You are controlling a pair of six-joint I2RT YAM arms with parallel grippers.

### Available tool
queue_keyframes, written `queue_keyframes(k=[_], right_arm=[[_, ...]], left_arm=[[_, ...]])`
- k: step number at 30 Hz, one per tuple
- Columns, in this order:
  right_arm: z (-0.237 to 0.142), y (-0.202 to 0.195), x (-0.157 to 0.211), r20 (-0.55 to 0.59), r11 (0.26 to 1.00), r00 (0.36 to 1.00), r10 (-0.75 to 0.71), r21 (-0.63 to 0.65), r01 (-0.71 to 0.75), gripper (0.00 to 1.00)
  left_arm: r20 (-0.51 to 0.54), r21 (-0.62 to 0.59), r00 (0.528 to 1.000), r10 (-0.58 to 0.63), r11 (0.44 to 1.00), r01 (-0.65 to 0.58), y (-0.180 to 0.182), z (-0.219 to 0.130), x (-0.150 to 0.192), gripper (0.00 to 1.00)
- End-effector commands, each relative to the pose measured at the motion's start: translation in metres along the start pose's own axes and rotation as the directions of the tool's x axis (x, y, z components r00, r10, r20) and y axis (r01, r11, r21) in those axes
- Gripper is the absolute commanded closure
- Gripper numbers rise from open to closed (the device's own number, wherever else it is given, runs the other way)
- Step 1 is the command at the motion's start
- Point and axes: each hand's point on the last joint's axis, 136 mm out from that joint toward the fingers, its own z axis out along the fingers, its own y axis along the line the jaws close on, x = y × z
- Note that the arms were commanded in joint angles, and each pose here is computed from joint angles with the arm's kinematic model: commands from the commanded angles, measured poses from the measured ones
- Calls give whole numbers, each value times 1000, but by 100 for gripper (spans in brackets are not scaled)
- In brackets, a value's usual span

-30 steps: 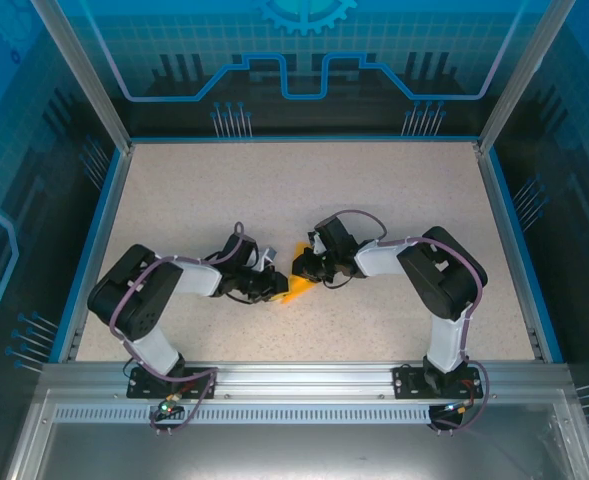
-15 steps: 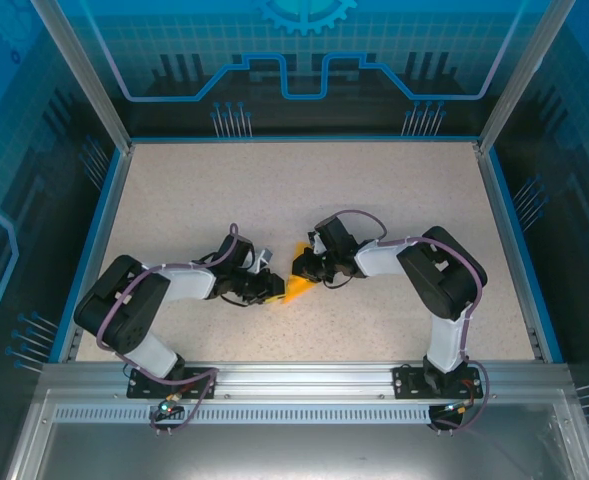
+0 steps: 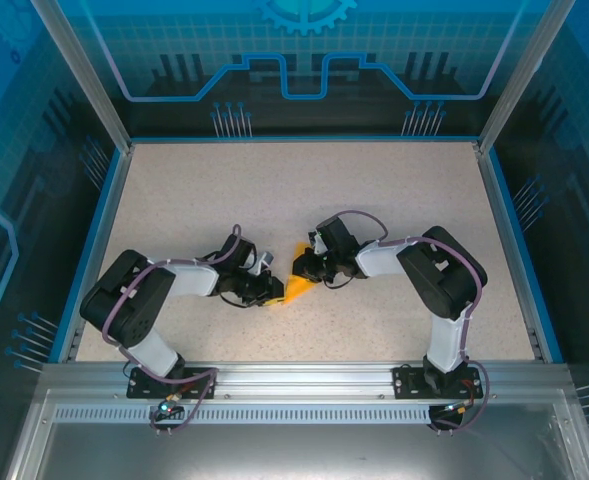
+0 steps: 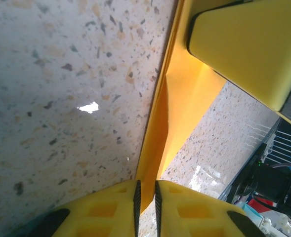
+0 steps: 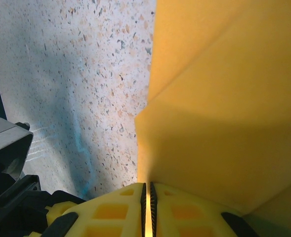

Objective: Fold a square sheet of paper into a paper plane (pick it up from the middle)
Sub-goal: Fourth fold the wing at the center of the table.

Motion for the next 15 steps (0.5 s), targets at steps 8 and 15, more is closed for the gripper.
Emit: queue_keyframes(k=[8, 15], right_arm=[[4, -52, 22, -47, 984, 997, 61, 168, -52, 87], [4, -55, 22, -46, 982, 997, 62, 182, -53, 87]], left_arm=[[-92, -213, 996, -11, 977, -9, 31, 12, 20, 88], [-23, -291, 1000, 7, 957, -13, 32, -2, 16, 89]])
